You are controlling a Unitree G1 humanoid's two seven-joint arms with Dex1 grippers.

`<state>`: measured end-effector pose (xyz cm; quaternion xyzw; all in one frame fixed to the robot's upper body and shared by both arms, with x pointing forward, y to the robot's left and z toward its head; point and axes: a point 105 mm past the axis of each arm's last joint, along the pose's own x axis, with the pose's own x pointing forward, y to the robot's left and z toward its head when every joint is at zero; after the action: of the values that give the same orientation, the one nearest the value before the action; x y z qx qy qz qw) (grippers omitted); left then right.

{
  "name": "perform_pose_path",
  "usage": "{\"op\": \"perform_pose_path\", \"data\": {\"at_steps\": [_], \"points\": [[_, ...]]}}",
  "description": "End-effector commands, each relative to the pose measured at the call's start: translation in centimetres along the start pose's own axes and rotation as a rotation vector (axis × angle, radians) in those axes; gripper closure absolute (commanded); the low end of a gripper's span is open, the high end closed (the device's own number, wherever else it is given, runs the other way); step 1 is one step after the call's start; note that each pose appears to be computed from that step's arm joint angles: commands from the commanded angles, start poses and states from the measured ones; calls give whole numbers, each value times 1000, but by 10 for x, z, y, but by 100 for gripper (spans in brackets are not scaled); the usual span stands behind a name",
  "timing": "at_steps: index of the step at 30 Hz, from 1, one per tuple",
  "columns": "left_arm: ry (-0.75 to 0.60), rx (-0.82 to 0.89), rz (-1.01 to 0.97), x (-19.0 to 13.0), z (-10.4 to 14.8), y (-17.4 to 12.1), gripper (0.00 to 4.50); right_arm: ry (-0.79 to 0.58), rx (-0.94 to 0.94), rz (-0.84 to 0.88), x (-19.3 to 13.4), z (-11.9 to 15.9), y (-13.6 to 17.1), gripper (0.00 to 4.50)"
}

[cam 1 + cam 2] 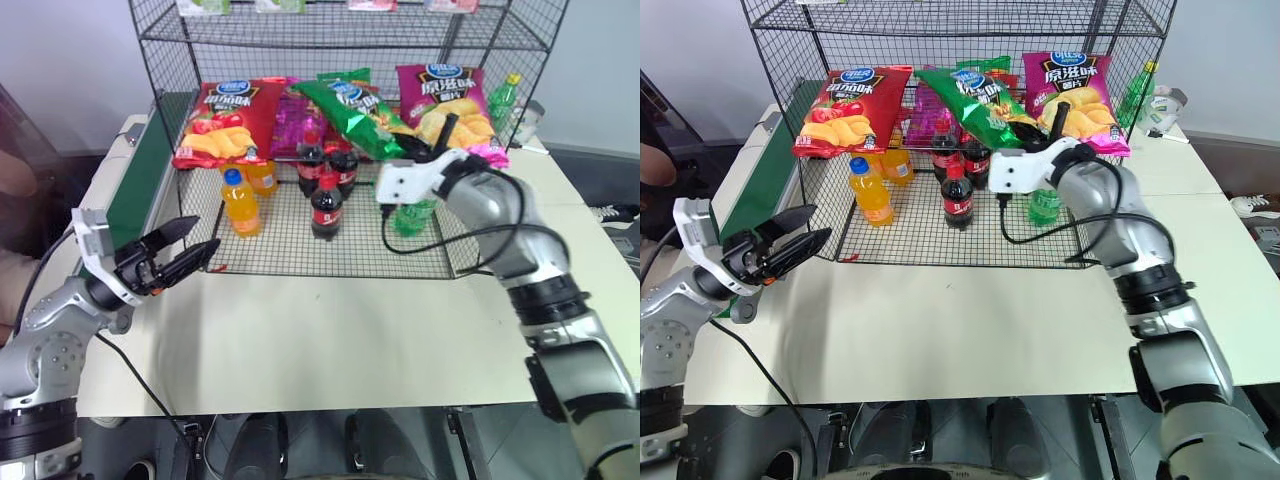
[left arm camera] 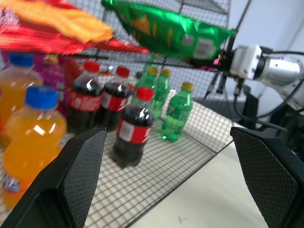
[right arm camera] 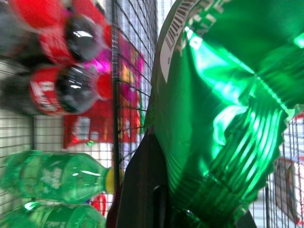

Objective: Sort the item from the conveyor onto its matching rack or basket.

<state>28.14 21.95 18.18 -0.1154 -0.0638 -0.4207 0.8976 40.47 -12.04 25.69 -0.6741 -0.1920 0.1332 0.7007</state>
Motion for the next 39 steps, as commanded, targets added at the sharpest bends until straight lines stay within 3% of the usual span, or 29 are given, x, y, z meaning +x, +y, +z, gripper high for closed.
{"op": "perform_pose_path", "data": {"at_steps": [1,12,13,19,26,30,34,36,39], "points": [[-20,59,-6,1,10,-6,5,69,-17,-62,5,-5,-17,450],[-18,80,16,2,9,-6,5,41,140,-68,24,10,-17,450],[-15,82,16,2,9,-6,0,32,161,-72,25,12,-19,363],[3,84,22,0,5,-7,0,-74,206,-90,25,34,-26,101],[4,91,26,5,4,-10,0,-222,313,-44,15,62,-36,101],[28,105,32,3,2,-7,0,-321,564,-12,7,77,-38,101],[32,111,56,-1,3,-4,0,-364,718,-75,-5,72,-59,101],[40,124,77,-3,3,-2,0,-370,678,-46,-12,67,-55,101],[51,137,114,-6,4,0,0,-490,939,-69,-28,68,-71,101]]}}
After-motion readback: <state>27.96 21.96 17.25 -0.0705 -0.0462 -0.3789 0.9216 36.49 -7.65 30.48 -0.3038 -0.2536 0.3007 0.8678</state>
